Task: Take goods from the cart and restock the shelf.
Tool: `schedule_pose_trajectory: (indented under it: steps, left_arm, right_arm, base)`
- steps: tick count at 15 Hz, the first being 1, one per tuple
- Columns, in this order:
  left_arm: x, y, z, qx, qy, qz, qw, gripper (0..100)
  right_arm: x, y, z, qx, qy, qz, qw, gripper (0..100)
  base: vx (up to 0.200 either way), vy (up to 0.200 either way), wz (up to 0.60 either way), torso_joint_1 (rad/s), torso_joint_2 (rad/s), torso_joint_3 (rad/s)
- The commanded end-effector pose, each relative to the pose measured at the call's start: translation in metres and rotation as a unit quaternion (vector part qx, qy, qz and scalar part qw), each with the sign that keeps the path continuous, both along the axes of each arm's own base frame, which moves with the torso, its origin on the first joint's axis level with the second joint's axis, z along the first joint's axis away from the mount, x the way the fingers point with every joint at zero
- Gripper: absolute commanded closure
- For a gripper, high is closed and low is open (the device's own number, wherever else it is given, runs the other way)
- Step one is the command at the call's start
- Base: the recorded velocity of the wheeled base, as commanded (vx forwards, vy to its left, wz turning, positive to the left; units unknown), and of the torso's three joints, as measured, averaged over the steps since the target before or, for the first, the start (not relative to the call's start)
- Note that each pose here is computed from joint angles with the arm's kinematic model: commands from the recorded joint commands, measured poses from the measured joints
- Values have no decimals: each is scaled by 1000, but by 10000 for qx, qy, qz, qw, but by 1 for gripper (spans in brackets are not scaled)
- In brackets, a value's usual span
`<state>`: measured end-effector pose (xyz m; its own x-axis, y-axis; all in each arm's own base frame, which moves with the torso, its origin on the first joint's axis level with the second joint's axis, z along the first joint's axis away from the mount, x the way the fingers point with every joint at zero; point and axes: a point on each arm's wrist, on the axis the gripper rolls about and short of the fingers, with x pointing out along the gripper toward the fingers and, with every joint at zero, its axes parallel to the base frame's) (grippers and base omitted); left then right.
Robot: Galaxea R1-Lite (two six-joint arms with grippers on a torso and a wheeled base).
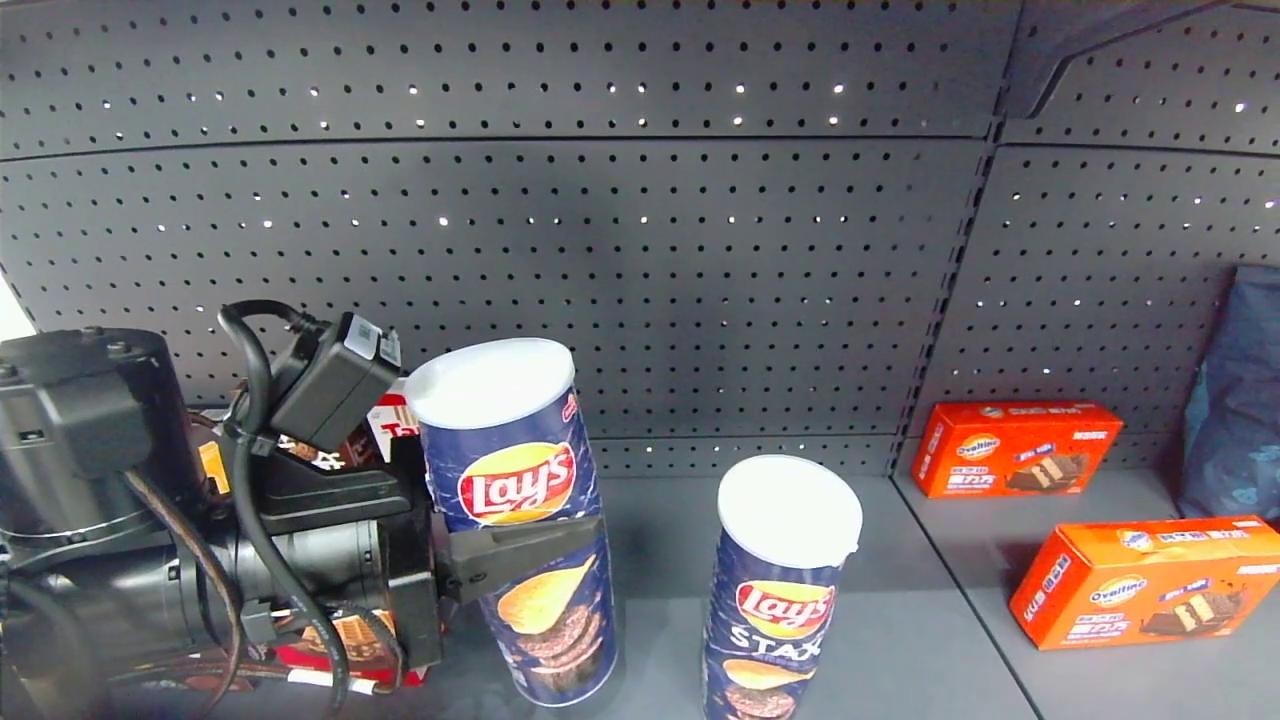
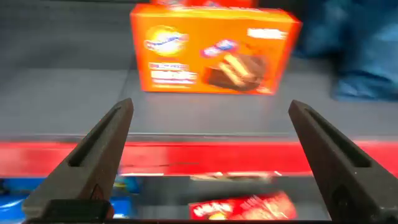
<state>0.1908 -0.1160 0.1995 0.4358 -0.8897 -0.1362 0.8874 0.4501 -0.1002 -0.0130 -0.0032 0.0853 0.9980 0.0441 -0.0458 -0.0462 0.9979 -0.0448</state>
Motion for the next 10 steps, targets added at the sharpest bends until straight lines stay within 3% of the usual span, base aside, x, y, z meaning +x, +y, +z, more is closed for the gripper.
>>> schedule_pose_trajectory:
  steps: [1,3,10]
  left_arm:
    - [0,0,1,-11,-17,-10,10000,100]
    - [-1,1,0,0,3,-3,10000,100]
    - [-6,4,9,-75,-156,58,9998,100]
  right_arm:
    - [-2,2,-2,16,-36,461,9989,0]
    - [-2,2,-9,60,299,540,9981,0]
    - [-2,2,-8,144,277,519,9982,0]
  base:
    - [0,0,0,0,0,0]
    - [0,0,0,0,0,0]
    - [0,0,0,0,0,0]
